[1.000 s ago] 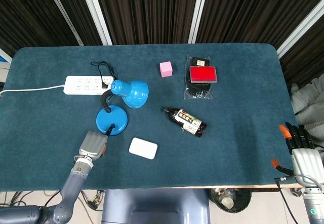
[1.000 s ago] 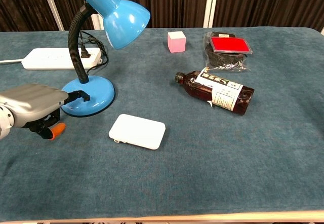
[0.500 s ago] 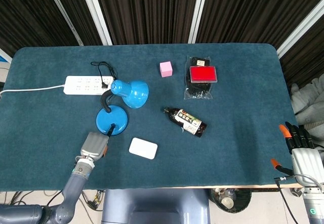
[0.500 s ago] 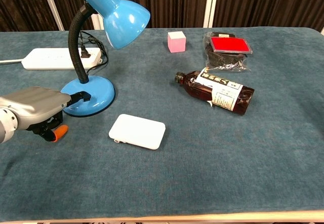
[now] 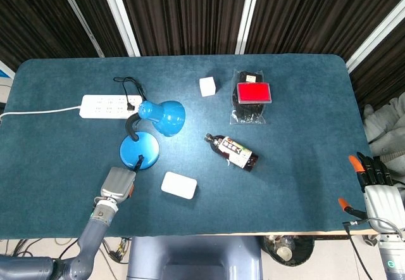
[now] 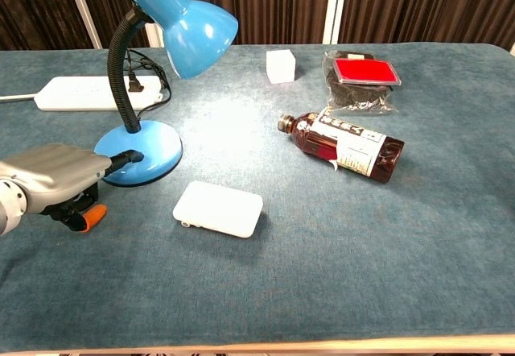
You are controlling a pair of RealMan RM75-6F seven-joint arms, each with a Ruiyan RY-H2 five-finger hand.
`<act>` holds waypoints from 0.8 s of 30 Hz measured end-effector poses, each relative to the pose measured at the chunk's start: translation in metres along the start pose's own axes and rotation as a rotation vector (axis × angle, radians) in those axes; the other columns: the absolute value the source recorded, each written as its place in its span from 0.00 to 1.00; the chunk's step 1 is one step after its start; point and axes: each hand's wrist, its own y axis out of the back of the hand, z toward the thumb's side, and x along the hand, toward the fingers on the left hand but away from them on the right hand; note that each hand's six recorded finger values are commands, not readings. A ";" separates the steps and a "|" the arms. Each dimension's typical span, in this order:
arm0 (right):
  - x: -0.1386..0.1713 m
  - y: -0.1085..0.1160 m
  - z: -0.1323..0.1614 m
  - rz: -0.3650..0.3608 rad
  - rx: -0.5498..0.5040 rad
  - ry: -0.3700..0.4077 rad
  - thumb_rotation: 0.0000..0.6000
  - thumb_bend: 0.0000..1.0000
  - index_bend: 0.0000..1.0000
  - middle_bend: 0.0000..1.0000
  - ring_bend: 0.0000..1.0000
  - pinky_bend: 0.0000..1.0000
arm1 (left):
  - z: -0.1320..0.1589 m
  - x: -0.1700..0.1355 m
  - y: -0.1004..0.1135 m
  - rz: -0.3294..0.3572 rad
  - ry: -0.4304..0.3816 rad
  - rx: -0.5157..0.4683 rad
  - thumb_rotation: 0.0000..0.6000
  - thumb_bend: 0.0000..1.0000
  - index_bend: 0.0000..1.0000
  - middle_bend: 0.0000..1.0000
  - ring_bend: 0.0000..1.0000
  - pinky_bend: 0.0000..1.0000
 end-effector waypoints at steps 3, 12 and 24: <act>0.000 0.000 0.000 0.000 -0.002 -0.001 1.00 0.25 0.00 0.00 0.00 0.00 | 0.001 0.000 0.000 0.006 -0.004 0.005 1.00 0.53 0.04 0.88 0.91 0.84; 0.000 0.001 0.000 -0.003 0.000 0.000 1.00 0.25 0.00 0.00 0.00 0.00 | -0.001 -0.002 0.034 0.156 -0.018 -0.037 1.00 0.27 0.00 0.22 0.26 0.34; -0.001 0.000 0.001 -0.004 0.018 0.005 1.00 0.25 0.00 0.00 0.00 0.00 | -0.077 -0.055 0.071 0.341 0.036 -0.080 1.00 0.10 0.00 0.00 0.00 0.01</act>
